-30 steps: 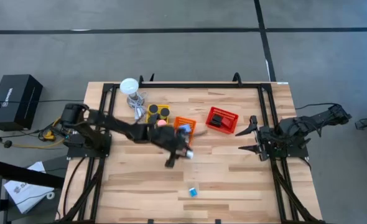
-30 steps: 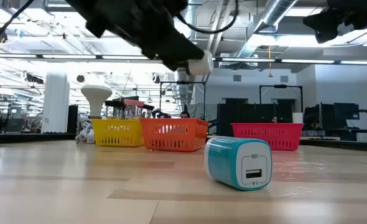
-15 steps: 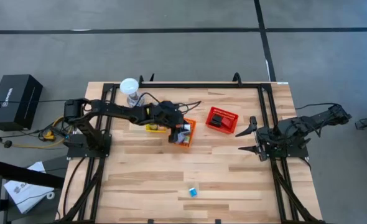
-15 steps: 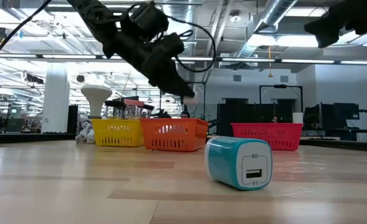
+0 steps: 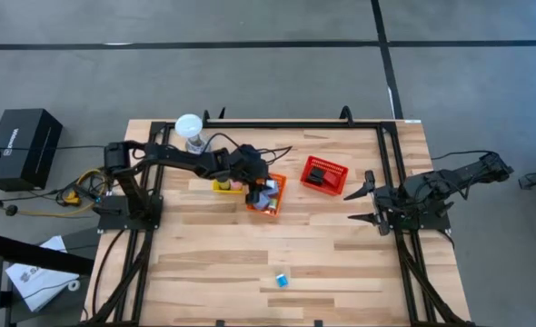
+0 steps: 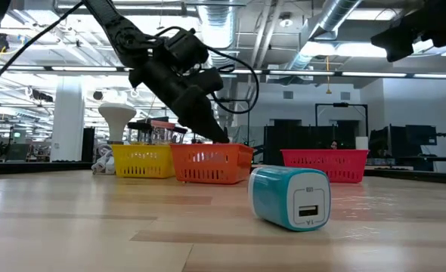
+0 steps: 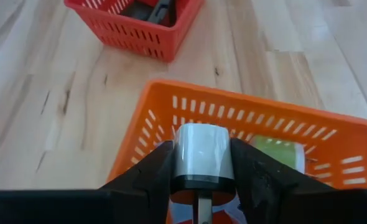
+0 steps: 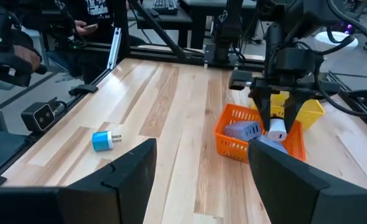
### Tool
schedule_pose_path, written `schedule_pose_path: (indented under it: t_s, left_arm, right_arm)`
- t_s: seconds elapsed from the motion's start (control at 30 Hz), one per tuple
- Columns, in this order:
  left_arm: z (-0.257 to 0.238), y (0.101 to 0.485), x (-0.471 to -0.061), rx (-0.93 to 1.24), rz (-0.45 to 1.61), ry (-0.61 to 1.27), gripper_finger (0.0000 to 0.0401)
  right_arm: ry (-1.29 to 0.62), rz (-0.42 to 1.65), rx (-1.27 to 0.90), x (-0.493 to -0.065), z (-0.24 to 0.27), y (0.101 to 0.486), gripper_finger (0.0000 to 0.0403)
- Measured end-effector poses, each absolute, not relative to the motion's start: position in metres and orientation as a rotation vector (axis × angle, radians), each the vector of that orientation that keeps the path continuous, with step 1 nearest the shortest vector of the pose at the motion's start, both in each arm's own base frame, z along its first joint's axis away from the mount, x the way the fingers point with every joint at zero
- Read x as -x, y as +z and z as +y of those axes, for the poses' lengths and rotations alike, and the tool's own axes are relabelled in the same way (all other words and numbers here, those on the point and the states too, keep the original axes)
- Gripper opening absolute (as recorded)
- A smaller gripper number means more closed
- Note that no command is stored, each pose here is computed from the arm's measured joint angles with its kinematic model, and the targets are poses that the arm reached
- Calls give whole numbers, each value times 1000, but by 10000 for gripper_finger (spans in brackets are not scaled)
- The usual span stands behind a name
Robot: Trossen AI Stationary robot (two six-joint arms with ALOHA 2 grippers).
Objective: Pick & Place Office items
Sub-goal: Put the white charger adapter into the orange bin, then put the blue charger adapter into the orange bin
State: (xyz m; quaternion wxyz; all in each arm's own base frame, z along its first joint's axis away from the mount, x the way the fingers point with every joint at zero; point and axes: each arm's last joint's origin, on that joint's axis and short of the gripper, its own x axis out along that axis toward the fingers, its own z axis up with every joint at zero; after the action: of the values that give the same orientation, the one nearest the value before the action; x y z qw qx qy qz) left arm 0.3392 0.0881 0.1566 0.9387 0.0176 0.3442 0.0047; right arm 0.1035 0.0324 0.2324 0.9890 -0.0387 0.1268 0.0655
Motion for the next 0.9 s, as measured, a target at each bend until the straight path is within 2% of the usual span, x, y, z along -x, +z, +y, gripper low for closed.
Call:
schedule_pose_path:
  t_s: [0.1, 0.3, 0.4, 0.57, 0.7, 0.9]
  left_arm:
    - [88, 157, -340, -29, 700, 13, 161]
    - [86, 157, -340, -15, 700, 16, 234]
    - [81, 160, -341, -36, 695, -1, 258]
    - [53, 185, -342, -95, 608, -74, 267]
    - [12, 204, -341, -99, 543, -194, 261]
    - [-64, 204, -342, -144, 507, -404, 261]
  right_arm:
    - [131, 255, 78, -104, 32, 232, 244]
    - [131, 255, 78, -104, 32, 232, 244]
    - [132, 255, 84, -104, 32, 232, 244]
    - [135, 251, 136, -104, 32, 232, 244]
    - [122, 246, 135, -104, 31, 233, 244]
    - [18, 225, 128, -106, 24, 235, 244]
